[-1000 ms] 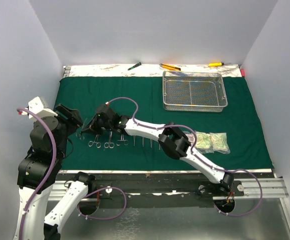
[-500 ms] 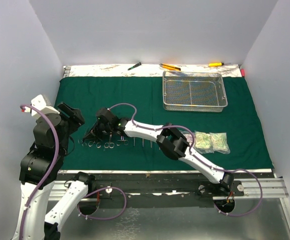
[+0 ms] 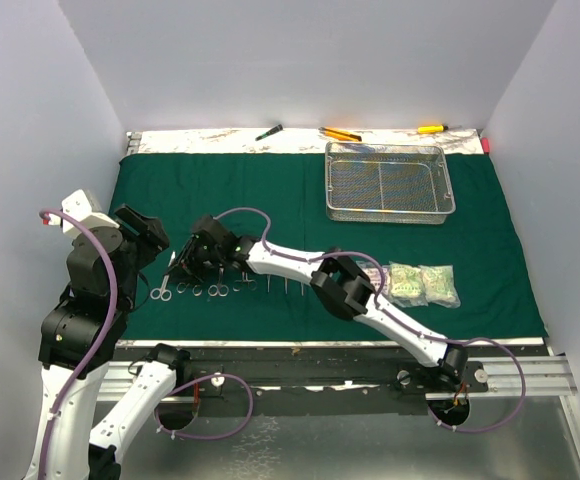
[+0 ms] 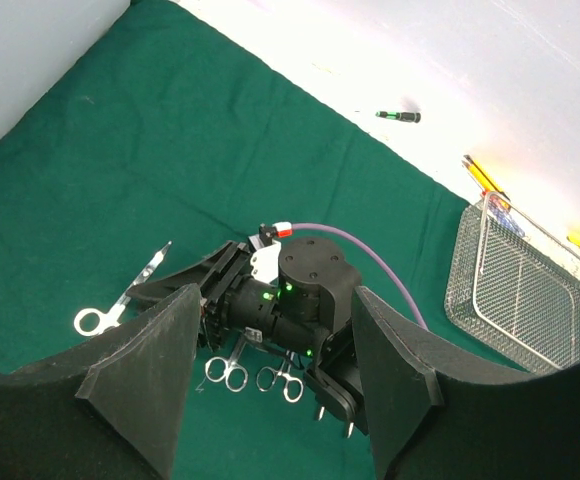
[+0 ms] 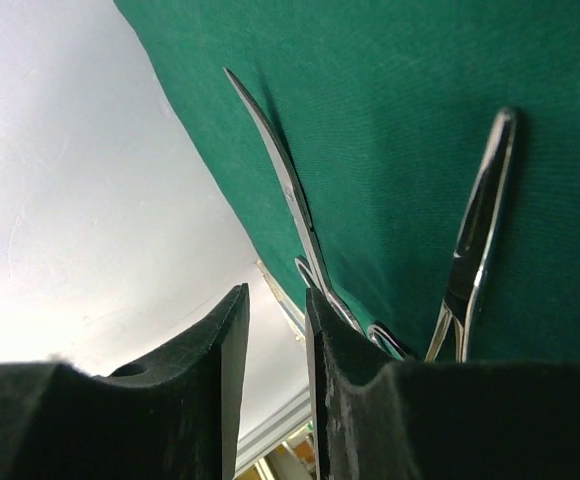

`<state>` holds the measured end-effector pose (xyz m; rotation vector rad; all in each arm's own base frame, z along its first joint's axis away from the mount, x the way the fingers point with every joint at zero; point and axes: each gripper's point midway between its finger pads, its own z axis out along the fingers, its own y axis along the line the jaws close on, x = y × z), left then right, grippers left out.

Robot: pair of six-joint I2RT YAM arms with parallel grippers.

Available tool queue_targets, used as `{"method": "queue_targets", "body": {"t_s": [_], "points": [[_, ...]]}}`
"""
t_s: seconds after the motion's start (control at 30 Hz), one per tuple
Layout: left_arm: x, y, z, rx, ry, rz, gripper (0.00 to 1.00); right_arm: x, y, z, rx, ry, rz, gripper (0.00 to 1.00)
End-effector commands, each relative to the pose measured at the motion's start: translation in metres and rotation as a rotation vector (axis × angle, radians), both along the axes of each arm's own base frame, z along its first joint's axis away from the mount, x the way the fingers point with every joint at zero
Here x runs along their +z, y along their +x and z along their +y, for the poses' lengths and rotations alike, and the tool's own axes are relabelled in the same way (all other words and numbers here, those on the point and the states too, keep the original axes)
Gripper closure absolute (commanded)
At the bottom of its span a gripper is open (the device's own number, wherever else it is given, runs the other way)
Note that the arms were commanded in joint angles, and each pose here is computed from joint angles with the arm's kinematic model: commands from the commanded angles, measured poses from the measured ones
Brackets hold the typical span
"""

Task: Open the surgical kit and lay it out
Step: Place the medical item in the surgical kit, then reset both arms

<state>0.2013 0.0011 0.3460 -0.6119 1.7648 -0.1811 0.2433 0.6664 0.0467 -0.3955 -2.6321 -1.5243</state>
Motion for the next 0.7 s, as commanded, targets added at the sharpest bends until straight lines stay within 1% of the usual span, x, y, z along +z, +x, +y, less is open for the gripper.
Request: {"method": "queue_targets", "body": {"t_s": [0.0,0.13,0.23,0.4,0.43,0.5,0.53,0.6,0.67], "points": [[-0.006,-0.003,0.001,0.002,0.003,0.025,0.37,0.027,0.01,0.001,0.002,0.051,-0.071,0.67],[0.005,-0.001,0.0,-0.001,-0.002,0.01,0.37,0.061,0.022,-0.001,0.0,0.08,-0.194,0.64],[0.021,-0.002,-0.002,-0.018,0.002,-0.013,0.36,0.093,0.034,-0.007,-0.003,0.097,-0.31,0.64],[0.041,-0.006,-0.01,-0.077,-0.011,-0.045,0.36,0.143,0.052,-0.034,-0.035,0.03,-0.538,0.64],[0.043,-0.007,-0.012,-0.088,-0.014,-0.051,0.36,0.152,0.057,-0.045,-0.048,-0.014,-0.609,0.64],[0.046,-0.008,-0.015,-0.11,-0.011,-0.06,0.36,0.157,0.06,-0.074,-0.055,-0.12,-0.683,0.62],[0.048,-0.009,-0.016,-0.121,-0.007,-0.063,0.36,0.173,0.065,-0.095,-0.091,-0.173,-0.735,0.61],[0.052,-0.009,-0.018,-0.14,0.006,-0.069,0.36,0.18,0.074,-0.14,-0.153,-0.321,-0.808,0.6],[0.055,-0.01,-0.018,-0.152,0.019,-0.074,0.36,0.191,0.08,-0.192,-0.226,-0.459,-0.87,0.56]]}}
